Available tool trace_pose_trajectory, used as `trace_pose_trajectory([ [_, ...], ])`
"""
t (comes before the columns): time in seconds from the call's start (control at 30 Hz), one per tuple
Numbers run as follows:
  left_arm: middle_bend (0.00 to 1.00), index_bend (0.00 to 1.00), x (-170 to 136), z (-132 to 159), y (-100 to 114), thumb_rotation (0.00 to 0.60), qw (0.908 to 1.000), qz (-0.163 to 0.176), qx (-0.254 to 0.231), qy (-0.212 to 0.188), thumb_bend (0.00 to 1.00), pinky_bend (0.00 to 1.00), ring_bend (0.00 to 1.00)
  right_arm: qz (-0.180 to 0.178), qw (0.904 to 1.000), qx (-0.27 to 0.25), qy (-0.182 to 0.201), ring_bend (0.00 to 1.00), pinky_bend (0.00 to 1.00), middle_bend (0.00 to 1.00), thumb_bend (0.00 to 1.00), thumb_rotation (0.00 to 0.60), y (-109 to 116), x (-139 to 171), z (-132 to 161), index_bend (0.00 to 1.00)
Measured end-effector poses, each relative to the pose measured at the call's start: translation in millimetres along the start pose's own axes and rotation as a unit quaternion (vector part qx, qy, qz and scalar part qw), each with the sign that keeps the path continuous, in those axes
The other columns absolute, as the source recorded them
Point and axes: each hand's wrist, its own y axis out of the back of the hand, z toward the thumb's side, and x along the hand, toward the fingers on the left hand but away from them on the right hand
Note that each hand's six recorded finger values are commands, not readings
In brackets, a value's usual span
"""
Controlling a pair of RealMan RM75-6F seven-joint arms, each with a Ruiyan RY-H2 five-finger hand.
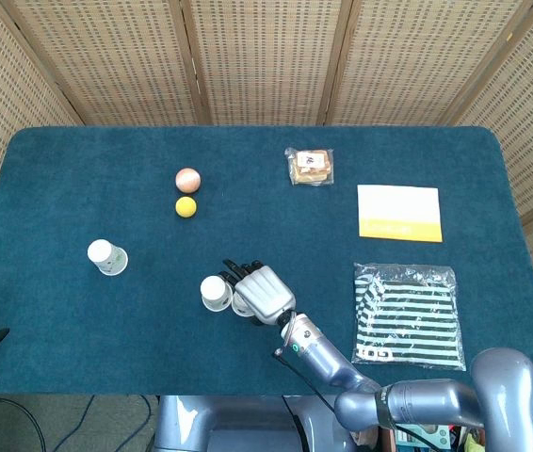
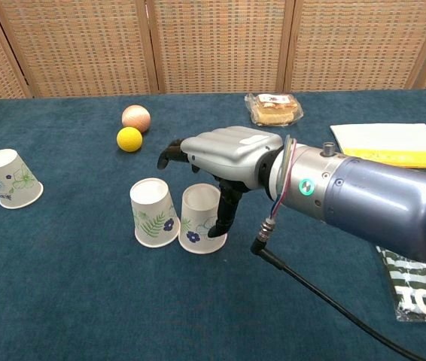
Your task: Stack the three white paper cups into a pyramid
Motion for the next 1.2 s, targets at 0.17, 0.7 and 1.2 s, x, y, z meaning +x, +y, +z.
trace_pose_trajectory([
  [0.17,0.0,0.0,2,0,-2,0.6,1.0,-0.002,0.001,0.001,0.18,0.0,0.0,-0.012,0.9999,0.0,-0.001,0.12,0.15,0.0,0.15,0.6,11,6,-3,0.02],
  [0.7,0.0,0.0,52,26,-3,0.6,0.9981,-0.002,0.032,-0.052,0.18,0.0,0.0,-0.12,0.9891,0.074,-0.042,0.0,0.0,0.0,0.0,0.6,69,107,-139,0.01],
  [1.2,0.07,0.0,140,66,-55,0.6,0.99,-0.085,0.054,-0.099,0.18,0.07,0.03,-0.229,0.9605,0.042,-0.152,0.0,0.0,0.0,0.0,0.6,44,281,-210,0.0],
])
